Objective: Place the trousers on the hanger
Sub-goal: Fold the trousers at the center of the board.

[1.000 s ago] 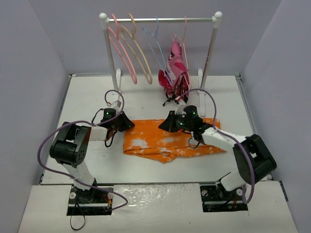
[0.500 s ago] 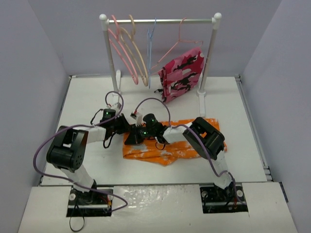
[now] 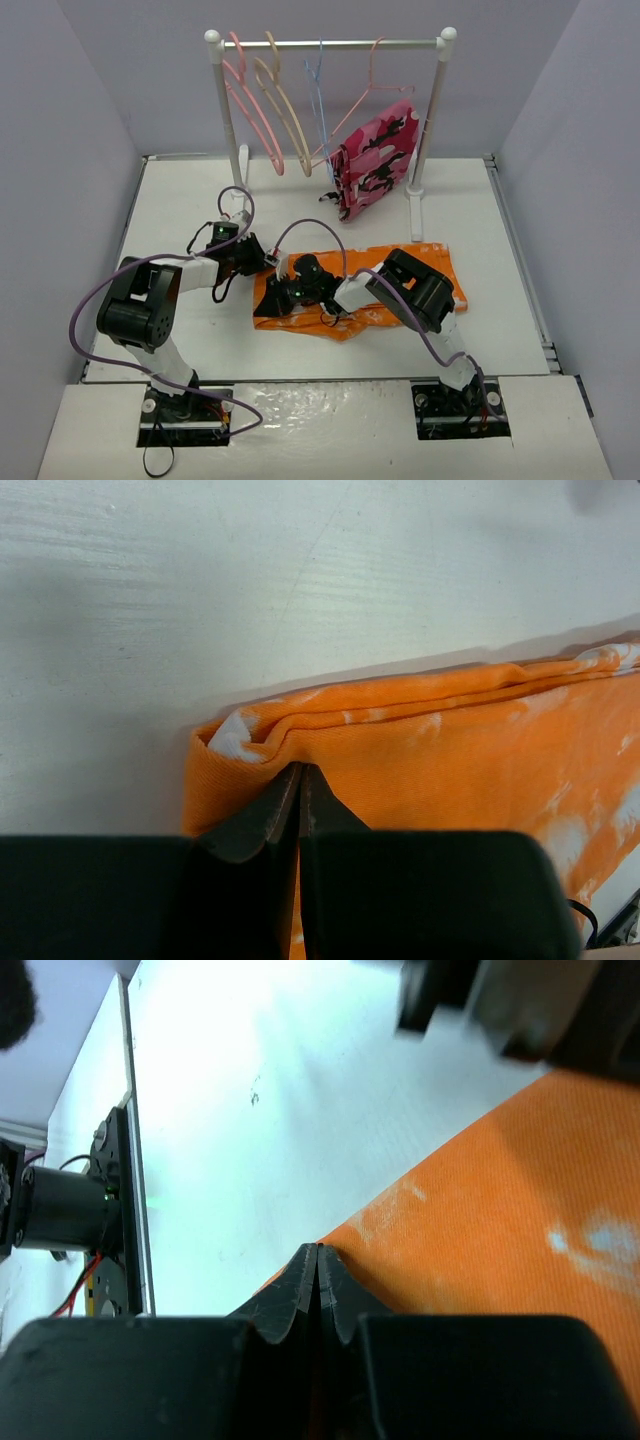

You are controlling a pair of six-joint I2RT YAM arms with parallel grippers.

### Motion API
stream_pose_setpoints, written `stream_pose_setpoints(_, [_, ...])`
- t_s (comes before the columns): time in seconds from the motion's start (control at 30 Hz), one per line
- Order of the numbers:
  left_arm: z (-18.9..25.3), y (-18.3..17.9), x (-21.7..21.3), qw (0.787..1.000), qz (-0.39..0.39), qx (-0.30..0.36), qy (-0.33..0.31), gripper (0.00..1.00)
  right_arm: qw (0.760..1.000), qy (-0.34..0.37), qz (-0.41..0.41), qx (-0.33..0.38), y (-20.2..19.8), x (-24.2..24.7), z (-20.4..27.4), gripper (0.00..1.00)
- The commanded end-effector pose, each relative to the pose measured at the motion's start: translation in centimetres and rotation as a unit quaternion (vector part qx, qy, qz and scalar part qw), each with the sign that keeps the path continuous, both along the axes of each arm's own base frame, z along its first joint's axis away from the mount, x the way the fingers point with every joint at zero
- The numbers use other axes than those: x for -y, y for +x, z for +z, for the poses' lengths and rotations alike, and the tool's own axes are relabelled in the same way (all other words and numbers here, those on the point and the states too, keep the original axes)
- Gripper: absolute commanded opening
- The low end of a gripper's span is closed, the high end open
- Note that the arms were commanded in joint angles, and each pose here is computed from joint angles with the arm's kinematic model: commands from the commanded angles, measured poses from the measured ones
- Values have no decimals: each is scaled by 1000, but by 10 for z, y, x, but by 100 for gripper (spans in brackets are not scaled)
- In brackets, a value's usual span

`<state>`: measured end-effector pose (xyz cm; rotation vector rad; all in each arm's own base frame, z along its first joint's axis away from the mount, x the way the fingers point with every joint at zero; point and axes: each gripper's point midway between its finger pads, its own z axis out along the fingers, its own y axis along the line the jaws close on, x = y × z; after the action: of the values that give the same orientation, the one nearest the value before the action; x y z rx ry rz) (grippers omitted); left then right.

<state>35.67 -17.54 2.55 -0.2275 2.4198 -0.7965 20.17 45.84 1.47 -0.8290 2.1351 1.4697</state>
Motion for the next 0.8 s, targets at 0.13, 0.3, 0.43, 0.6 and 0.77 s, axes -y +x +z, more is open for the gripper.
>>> stream_pose_setpoints(0.13, [-46, -8, -24, 996, 31, -62, 65, 0, 981, -142, 102, -78, -96, 59, -66, 0])
stream_pose_setpoints(0.3, [-47, -6, -24, 995, 32, -61, 67, 0, 973, -193, 109, -62, -105, 74, -83, 0])
stream_pose_setpoints(0.43, [-46, -3, -23, 996, 30, -57, 68, 0, 970, -203, 127, -40, -112, 77, -79, 0])
stream_pose_setpoints(0.6, [-40, 2, -24, 996, 29, -49, 69, 0, 966, -215, 142, 10, -105, 74, -62, 0])
stream_pose_setpoints(0.77, [-6, 12, -24, 997, 31, -9, 74, 0, 970, -204, 103, 78, -77, 60, -11, 0])
